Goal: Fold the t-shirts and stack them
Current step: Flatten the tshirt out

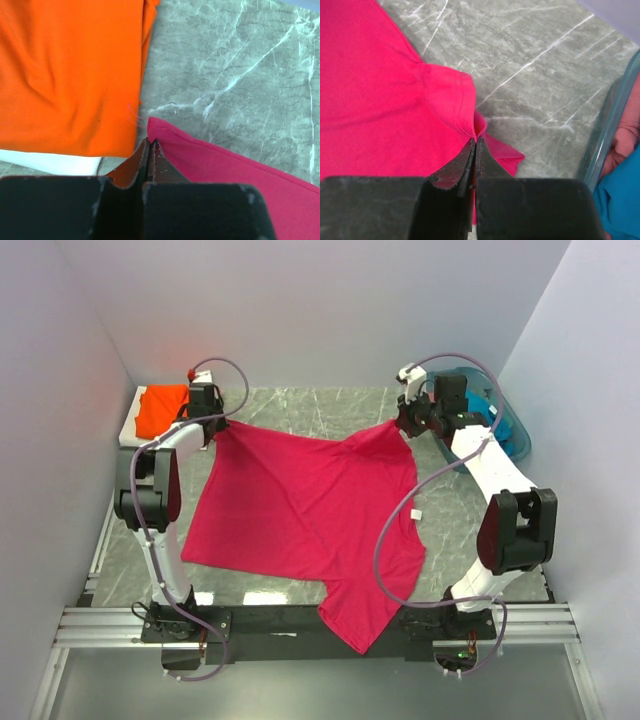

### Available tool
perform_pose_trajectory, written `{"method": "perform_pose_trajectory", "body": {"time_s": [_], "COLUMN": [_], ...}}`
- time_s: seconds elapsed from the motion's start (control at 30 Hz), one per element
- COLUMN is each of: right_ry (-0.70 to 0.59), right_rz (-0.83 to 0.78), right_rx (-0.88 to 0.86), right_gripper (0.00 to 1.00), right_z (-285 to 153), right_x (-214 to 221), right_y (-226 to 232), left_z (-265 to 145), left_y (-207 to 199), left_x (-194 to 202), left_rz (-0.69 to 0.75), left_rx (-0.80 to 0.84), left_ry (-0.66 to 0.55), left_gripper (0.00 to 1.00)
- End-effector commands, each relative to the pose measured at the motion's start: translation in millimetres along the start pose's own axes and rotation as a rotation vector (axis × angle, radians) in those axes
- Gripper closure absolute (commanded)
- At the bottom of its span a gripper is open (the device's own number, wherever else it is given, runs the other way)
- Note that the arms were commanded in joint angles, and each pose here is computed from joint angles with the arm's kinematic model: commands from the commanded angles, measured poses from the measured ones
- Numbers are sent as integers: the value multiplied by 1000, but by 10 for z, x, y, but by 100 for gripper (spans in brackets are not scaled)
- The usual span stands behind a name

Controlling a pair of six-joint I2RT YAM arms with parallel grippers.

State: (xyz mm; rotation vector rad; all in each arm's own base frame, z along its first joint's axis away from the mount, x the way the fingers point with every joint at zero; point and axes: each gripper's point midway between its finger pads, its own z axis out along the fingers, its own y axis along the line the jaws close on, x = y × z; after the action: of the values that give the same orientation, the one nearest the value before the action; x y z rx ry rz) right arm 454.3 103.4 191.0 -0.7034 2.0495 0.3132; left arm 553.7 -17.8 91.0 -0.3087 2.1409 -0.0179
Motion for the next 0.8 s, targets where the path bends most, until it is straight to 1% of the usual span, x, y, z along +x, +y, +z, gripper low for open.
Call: {"method": "perform_pose_trajectory", "body": {"time_s": [0.0,0.07,0.17,0.27,0.3,0.37,0.4,0.43,0.47,0.5,0.53,0.57,0.6,0.63,0.67,0.7,0.73,0.77], "right_ry": [-93,-106,-154,-231,-271,-328,-365,-389,-438,-479,-508,-568,-611,-644,-709,-735,-767,-846], "right_rz": [-43,-47,-69,-114,-135,-172,-191,-203,-230,-247,-259,-283,-298,-308,-326,-329,-334,-346], "right_rx": [24,43,74,111,129,154,174,191,224,245,277,311,338,360,396,416,435,490], "right_gripper": [100,100,100,100,100,100,100,100,100,100,100,100,100,100,100,100,100,100], "right_z": [-236,-278,-446,-790,-982,-1284,-1538,-1696,-1944,-2220,-2422,-2723,-3022,-3227,-3572,-3818,-4023,-4455], "right_x": [-311,-368,-566,-898,-1037,-1271,-1387,-1475,-1647,-1742,-1814,-1979,-2031,-2085,-2224,-2228,-2272,-2384], "right_y": [1,-25,-42,-17,11,63,126,156,179,268,293,352,450,509,595,686,750,853], "left_z": [-178,-201,-338,-685,-933,-1239,-1582,-1769,-1973,-2376,-2600,-2814,-3236,-3459,-3678,-4093,-4301,-4546], "left_y": [3,-6,-72,-139,-161,-195,-219,-241,-247,-237,-248,-247,-210,-207,-180,-137,-126,-103], "left_x": [-371,-407,-557,-874,-1061,-1282,-1470,-1563,-1659,-1811,-1879,-1934,-2030,-2068,-2106,-2150,-2167,-2202], "left_rz": [-8,-13,-24,-59,-75,-114,-130,-150,-164,-177,-194,-201,-215,-231,-243,-256,-273,-282], "left_rx": [23,33,68,110,130,160,192,212,229,254,274,292,317,337,351,382,407,427], "left_ry": [-96,-102,-140,-231,-287,-357,-425,-460,-501,-576,-613,-650,-719,-752,-788,-853,-881,-921], "left_gripper": [100,100,100,100,99,100,100,100,100,100,100,100,100,100,100,99,99,99]}}
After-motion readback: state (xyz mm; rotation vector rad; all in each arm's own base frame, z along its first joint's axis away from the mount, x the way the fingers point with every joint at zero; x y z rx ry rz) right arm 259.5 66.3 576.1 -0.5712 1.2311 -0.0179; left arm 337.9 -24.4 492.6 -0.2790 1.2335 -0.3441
